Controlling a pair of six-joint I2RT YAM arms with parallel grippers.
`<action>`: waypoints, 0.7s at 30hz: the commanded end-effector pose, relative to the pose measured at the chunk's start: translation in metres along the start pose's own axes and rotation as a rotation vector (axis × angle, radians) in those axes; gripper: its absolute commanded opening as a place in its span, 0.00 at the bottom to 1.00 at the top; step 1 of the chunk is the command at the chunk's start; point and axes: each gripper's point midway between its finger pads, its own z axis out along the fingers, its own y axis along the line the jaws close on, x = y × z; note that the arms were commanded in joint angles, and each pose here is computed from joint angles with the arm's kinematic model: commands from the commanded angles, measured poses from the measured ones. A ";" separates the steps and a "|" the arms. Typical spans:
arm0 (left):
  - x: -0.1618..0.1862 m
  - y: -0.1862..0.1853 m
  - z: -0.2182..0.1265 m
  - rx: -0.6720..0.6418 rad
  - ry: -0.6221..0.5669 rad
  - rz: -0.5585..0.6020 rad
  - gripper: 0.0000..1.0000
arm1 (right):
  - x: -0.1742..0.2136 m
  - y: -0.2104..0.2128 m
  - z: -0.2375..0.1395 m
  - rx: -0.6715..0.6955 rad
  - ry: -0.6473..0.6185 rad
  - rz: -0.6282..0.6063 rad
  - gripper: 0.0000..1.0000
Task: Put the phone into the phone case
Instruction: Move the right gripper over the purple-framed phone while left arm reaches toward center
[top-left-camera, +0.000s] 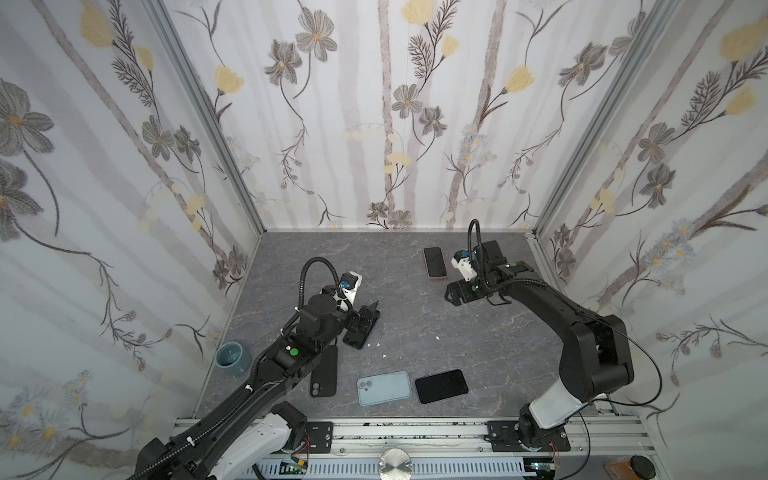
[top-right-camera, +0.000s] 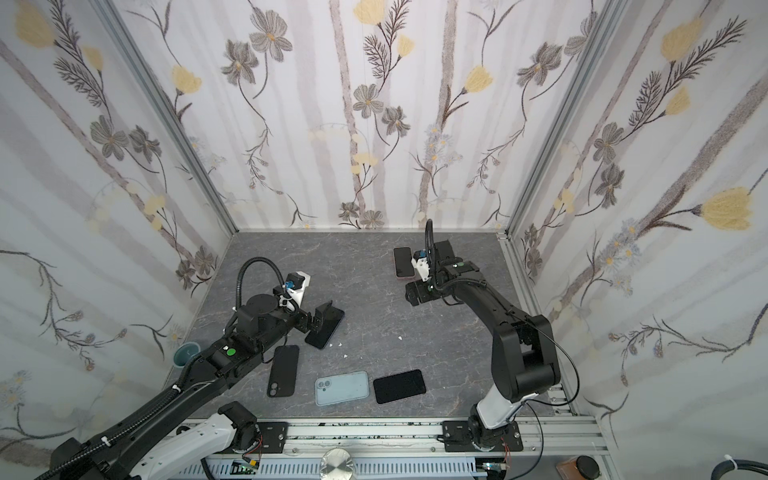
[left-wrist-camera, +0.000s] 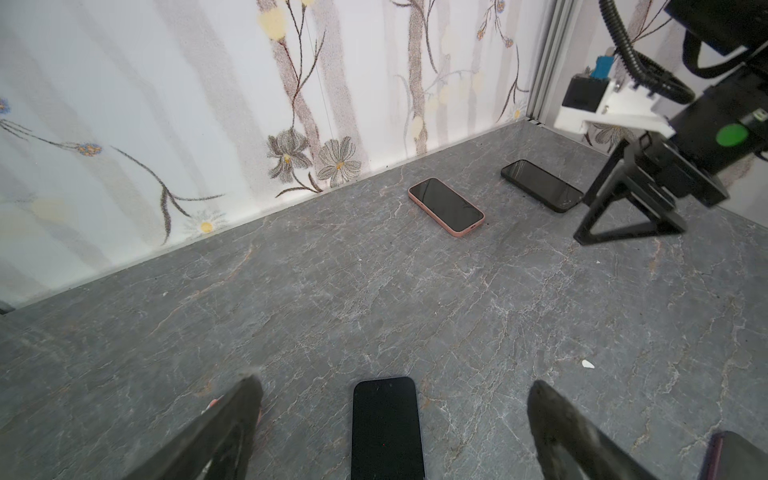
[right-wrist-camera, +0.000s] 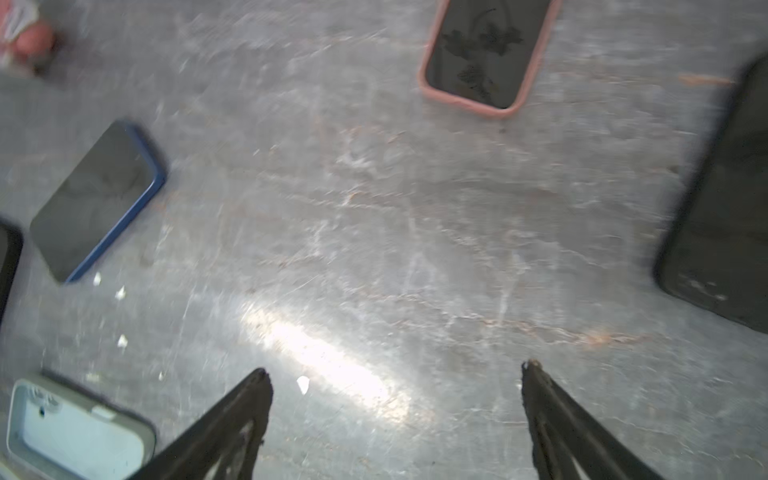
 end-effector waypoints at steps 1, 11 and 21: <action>-0.001 0.005 0.005 -0.030 0.039 -0.082 1.00 | 0.005 0.040 -0.001 -0.049 -0.054 -0.236 0.92; 0.044 0.034 0.017 -0.237 0.207 -0.265 0.99 | 0.034 0.174 0.017 -0.247 -0.127 -0.642 0.90; 0.081 0.098 -0.002 -0.506 0.320 -0.297 1.00 | 0.058 0.238 0.054 -0.371 -0.083 -0.792 0.60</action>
